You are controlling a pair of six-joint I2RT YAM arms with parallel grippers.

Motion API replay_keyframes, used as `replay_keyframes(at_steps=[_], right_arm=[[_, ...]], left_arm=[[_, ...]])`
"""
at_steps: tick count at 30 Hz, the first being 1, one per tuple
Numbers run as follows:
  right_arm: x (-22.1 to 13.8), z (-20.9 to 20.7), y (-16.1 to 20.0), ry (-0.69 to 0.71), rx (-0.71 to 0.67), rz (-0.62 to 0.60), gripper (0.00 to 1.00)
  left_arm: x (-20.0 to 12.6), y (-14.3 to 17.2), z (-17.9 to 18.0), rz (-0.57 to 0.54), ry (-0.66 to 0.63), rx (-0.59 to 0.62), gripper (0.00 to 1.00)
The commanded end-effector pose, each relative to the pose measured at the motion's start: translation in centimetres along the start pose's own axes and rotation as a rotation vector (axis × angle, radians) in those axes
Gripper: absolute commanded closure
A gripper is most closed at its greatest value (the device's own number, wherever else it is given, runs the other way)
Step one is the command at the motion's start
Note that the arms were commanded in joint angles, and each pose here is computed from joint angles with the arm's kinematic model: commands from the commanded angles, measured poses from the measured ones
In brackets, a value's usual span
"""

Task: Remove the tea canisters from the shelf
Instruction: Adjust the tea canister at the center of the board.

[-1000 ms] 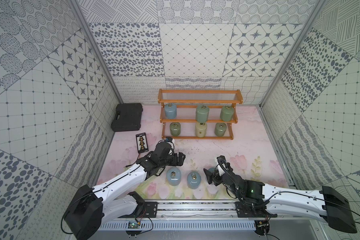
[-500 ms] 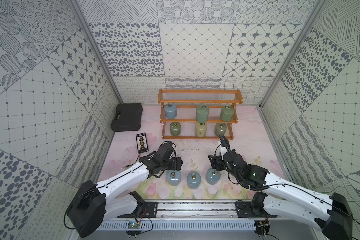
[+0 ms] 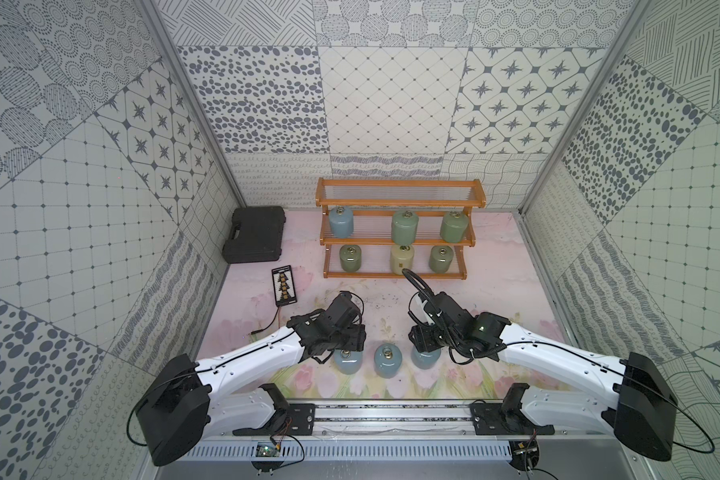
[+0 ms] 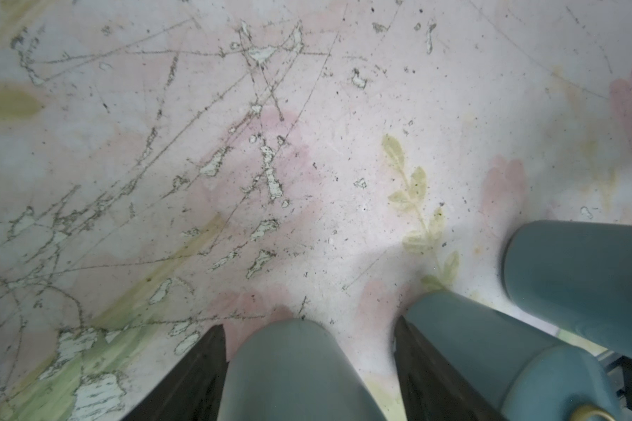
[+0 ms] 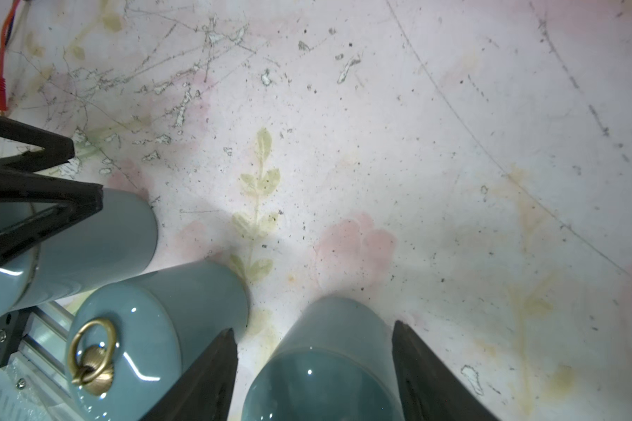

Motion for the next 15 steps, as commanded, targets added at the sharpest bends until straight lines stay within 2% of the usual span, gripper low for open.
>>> replay_keyframes(at_steps=[1,10,15], right_arm=[[-0.5,0.3,-0.1,-0.006,0.001,0.035,0.3],[-0.5,-0.5,1.0,0.007,0.032,0.075,0.35],[-0.5,-0.9,1.7,0.021,0.045,0.112,0.37]], left_arm=[[-0.1,2.7,1.0,0.112,-0.093,-0.019,0.24],[-0.4,2.4,0.6,0.079,-0.059,-0.016,0.23],[-0.7,1.7,0.5,0.048,-0.07,0.005,0.14]])
Point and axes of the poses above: each gripper's point midway between its finger pads, its own x axis out along the fingers, its own z axis along the line the jaws close on, y = z × x, the point moved 8 cm from there along -x, back along the fingers, and after that the axes turned 14 degrees about x, right-handed, at the moved point
